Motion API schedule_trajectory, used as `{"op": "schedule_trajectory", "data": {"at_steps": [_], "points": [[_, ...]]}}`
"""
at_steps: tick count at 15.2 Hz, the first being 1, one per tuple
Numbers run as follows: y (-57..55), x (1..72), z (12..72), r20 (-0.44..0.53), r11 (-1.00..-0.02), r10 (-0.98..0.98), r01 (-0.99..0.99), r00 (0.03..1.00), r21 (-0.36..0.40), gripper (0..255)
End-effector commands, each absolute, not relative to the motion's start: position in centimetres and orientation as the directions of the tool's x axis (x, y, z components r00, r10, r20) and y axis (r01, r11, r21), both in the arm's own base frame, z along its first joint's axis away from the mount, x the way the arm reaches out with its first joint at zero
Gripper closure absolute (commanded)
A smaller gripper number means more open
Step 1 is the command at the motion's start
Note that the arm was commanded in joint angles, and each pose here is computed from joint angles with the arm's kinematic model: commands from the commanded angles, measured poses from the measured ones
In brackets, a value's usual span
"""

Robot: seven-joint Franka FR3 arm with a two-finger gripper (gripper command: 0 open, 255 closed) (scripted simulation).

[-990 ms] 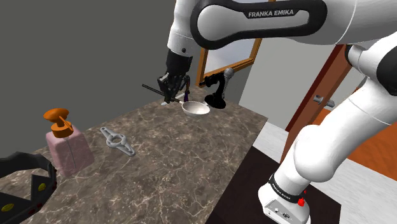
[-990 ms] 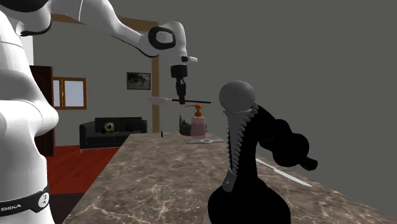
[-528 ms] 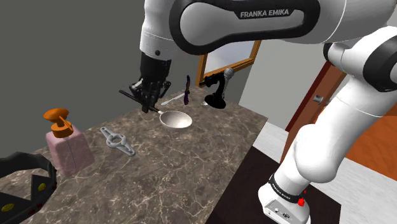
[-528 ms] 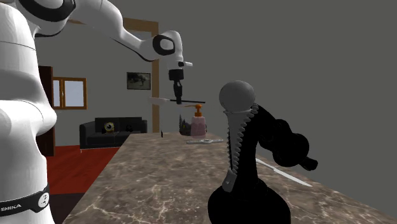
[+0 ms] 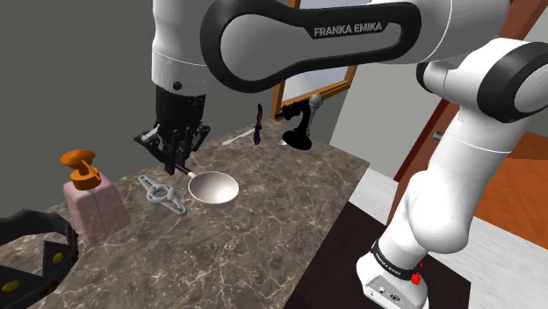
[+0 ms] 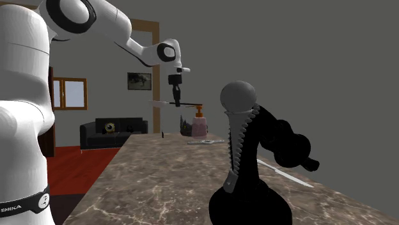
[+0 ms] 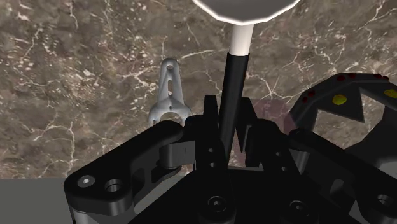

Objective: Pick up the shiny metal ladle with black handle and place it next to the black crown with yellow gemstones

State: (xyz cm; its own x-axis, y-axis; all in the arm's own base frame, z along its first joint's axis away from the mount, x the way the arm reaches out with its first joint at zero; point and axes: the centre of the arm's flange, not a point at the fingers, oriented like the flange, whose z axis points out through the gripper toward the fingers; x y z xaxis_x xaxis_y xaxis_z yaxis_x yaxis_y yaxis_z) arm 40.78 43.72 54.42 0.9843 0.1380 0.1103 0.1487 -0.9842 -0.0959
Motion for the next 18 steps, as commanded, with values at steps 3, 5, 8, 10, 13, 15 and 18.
{"op": "schedule_trajectory", "data": {"at_steps": [3,5,8,10,13,15,18], "points": [[43.8,40.8,52.3,0.111,-0.984,0.137,0.148,0.984,-0.096,255],[43.8,40.8,51.2,0.111,-0.984,0.137,0.148,0.984,-0.096,255],[43.8,40.8,49.7,0.111,-0.984,0.137,0.148,0.984,-0.096,255],[43.8,40.8,48.6,0.111,-0.984,0.137,0.148,0.984,-0.096,255],[43.8,40.8,47.0,0.111,-0.984,0.137,0.148,0.984,-0.096,255],[43.8,40.8,46.0,0.111,-0.984,0.137,0.148,0.984,-0.096,255],[43.8,40.8,44.4,0.111,-0.984,0.137,0.148,0.984,-0.096,255]]}}
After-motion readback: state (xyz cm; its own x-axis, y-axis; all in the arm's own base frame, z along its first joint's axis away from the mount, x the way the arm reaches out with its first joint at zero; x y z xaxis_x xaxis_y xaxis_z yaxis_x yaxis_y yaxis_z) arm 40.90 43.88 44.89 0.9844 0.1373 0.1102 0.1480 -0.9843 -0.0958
